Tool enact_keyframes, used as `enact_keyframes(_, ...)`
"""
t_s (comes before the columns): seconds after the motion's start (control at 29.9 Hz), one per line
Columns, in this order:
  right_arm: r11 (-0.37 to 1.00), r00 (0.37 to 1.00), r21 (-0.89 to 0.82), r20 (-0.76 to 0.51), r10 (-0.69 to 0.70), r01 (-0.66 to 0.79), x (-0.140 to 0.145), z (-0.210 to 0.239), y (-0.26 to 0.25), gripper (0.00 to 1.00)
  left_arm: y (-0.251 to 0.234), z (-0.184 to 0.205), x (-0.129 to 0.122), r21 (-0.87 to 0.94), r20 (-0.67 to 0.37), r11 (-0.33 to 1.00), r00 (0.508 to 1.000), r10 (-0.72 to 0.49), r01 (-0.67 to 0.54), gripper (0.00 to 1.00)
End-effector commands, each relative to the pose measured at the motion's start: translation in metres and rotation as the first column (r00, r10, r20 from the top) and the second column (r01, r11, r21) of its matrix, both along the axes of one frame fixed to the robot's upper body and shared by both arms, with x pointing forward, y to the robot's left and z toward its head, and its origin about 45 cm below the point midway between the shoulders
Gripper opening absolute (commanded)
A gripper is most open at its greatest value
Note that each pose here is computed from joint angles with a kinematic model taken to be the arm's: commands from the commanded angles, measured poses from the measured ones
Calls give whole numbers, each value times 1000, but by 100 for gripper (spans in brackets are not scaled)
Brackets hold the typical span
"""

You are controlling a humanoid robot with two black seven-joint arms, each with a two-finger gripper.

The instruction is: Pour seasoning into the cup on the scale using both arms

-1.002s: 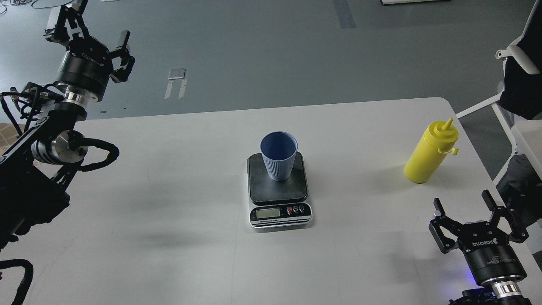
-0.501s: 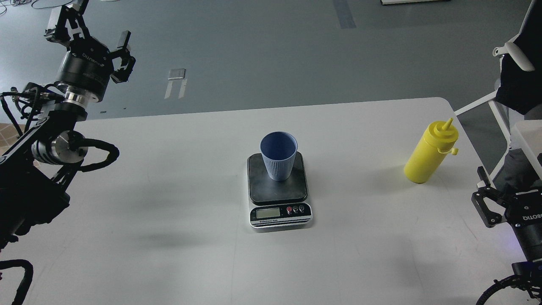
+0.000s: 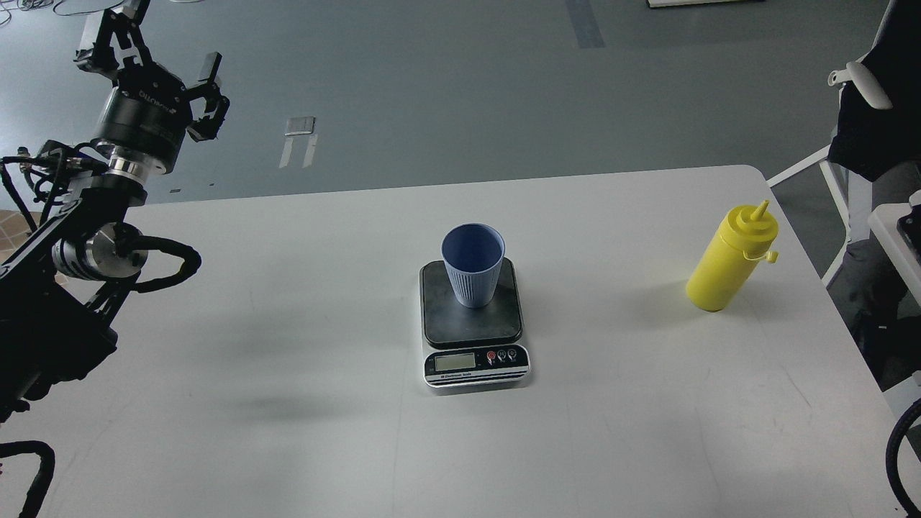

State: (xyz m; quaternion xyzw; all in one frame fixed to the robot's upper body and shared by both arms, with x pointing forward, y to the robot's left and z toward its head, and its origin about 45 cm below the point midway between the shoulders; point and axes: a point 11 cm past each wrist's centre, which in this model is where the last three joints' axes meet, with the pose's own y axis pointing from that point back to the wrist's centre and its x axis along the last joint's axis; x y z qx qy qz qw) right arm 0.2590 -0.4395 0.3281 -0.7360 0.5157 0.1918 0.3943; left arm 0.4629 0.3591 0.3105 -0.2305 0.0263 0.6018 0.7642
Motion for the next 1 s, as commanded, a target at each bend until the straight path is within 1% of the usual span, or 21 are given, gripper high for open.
enact_keyframes(0.0, 995, 998, -104, 65, 8, -1, 35, 43, -14, 100, -5, 4, 2, -3, 12, 1000, 1000, -25, 25, 98)
enact_keyframes(0.03, 993, 997, -118, 72, 11, -2, 41, 50, -16, 100, -6, 5, 2, -4, 16, 999, 999, -34, 34, 98)
enact_keyframes(0.1, 983, 997, -182, 60, 47, -36, 71, 65, -11, 100, -11, 11, 2, -5, 34, 997, 997, -76, 76, 98)
enact_keyframes(0.17, 976, 996, -211, 60, 73, -59, 88, 72, -2, 100, -13, 17, 4, 0, 50, 996, 994, -92, 92, 98)
enact_keyframes(0.2, 967, 994, -242, 57, 97, -81, 104, 77, 9, 100, -14, 25, 6, 6, 67, 995, 992, -103, 103, 98)
enact_keyframes(0.23, 961, 992, -261, 56, 109, -91, 112, 80, 16, 100, -14, 29, 6, 9, 74, 994, 991, -110, 109, 98)
enact_keyframes(0.27, 948, 990, -297, 51, 130, -110, 126, 84, 28, 100, -15, 33, 8, 9, 84, 993, 990, -117, 117, 98)
enact_keyframes(0.3, 942, 989, -315, 46, 139, -117, 133, 85, 34, 100, -15, 35, 8, 9, 89, 993, 989, -121, 120, 98)
enact_keyframes(0.4, 921, 976, -339, 37, 215, -190, 165, 86, 80, 100, -17, 46, 12, 14, 113, 990, 984, -139, 138, 98)
enact_keyframes(0.53, 917, 972, -333, -1, 234, -221, 199, 73, 115, 100, -23, 57, 17, 30, 136, 987, 977, -162, 160, 98)
enact_keyframes(0.6, 911, 971, -342, -15, 240, -231, 210, 69, 130, 100, -29, 59, 18, 37, 137, 984, 974, -179, 175, 98)
enact_keyframes(0.67, 899, 967, -360, -37, 251, -247, 226, 61, 159, 100, -37, 60, 19, 63, 130, 979, 970, -203, 196, 98)
enact_keyframes(0.73, 897, 965, -362, -45, 257, -255, 231, 57, 171, 100, -40, 60, 19, 79, 131, 975, 968, -216, 207, 98)
enact_keyframes(0.8, 897, 965, -362, -45, 257, -255, 231, 57, 171, 100, -40, 60, 19, 80, 131, 975, 968, -216, 207, 98)
enact_keyframes(0.84, 892, 951, -335, -59, 303, -304, 237, 49, 205, 100, -52, 61, 20, 106, 138, 967, 960, -245, 232, 98)
enact_keyframes(0.97, 880, 930, -300, -86, 359, -367, 237, 37, 238, 100, -61, 61, 21, 93, 145, 966, 956, -254, 243, 98)
